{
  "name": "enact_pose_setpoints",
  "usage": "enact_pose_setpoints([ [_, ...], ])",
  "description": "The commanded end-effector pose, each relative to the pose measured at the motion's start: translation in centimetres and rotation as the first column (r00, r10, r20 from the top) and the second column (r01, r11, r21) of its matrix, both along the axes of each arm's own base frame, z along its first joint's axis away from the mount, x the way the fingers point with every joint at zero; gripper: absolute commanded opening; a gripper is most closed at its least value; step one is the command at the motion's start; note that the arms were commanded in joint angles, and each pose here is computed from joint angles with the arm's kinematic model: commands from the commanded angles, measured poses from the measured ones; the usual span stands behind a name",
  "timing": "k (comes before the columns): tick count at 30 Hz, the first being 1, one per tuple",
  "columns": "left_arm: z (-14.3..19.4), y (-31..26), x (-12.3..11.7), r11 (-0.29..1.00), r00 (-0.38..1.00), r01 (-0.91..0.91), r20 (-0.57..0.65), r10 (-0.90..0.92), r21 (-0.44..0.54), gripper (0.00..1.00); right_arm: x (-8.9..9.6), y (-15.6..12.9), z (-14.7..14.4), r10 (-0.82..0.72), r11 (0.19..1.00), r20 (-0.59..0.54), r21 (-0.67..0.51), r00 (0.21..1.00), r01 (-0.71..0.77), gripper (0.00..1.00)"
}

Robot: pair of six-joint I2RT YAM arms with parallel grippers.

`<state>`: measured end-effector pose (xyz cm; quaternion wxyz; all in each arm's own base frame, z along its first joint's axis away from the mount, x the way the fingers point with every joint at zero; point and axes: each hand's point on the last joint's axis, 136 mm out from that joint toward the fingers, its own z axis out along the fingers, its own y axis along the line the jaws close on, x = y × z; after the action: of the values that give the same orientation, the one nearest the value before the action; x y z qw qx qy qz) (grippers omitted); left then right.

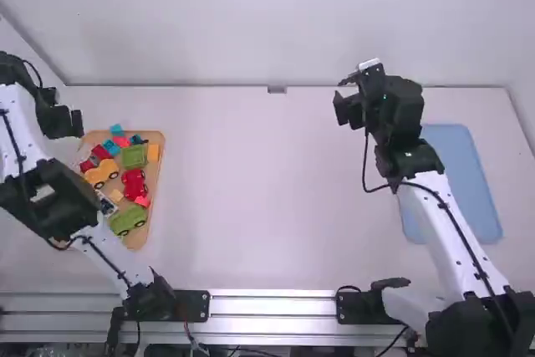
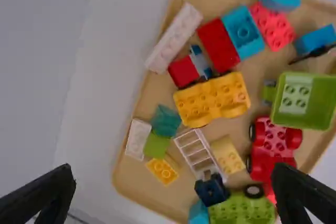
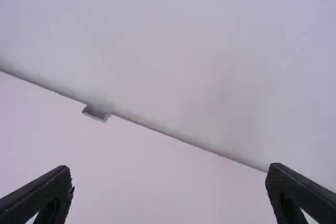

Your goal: Assemble lego blocks to make yellow taxi

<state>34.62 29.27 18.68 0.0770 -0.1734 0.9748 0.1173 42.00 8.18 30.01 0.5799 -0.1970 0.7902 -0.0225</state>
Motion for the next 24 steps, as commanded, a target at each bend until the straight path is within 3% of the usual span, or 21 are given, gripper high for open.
enact_pose_setpoints([
  [1,-2.1,0.5,1.0,0.993,0.992,0.113,-0.061,-0.114,-0.023,0.99,0.3,0.3,1.7,0.001,1.000,0.033,0.015,0.999,-0.001,0.98],
  [5,-6.8,1.1,1.5,0.971,0.960,0.222,-0.158,-0.233,-0.084,0.99,0.3,0.3,1.7,-0.004,1.000,0.030,0.028,1.000,0.003,0.98],
  [11,-13.8,0.0,0.3,0.831,0.790,0.482,-0.272,-0.549,-0.277,0.99,0.2,0.3,1.6,-0.002,1.000,0.025,0.027,1.000,0.001,0.98],
  [20,-16.9,-0.8,-0.6,0.676,0.625,0.642,-0.263,-0.735,-0.362,0.99,0.1,1.1,1.6,0.017,0.999,0.025,0.027,1.000,-0.018,0.98],
  [24,-17.1,-0.5,-0.8,0.675,0.625,0.643,-0.262,-0.735,-0.362,0.98,0.0,2.0,1.9,0.037,0.999,0.037,0.029,0.999,-0.039,0.98],
])
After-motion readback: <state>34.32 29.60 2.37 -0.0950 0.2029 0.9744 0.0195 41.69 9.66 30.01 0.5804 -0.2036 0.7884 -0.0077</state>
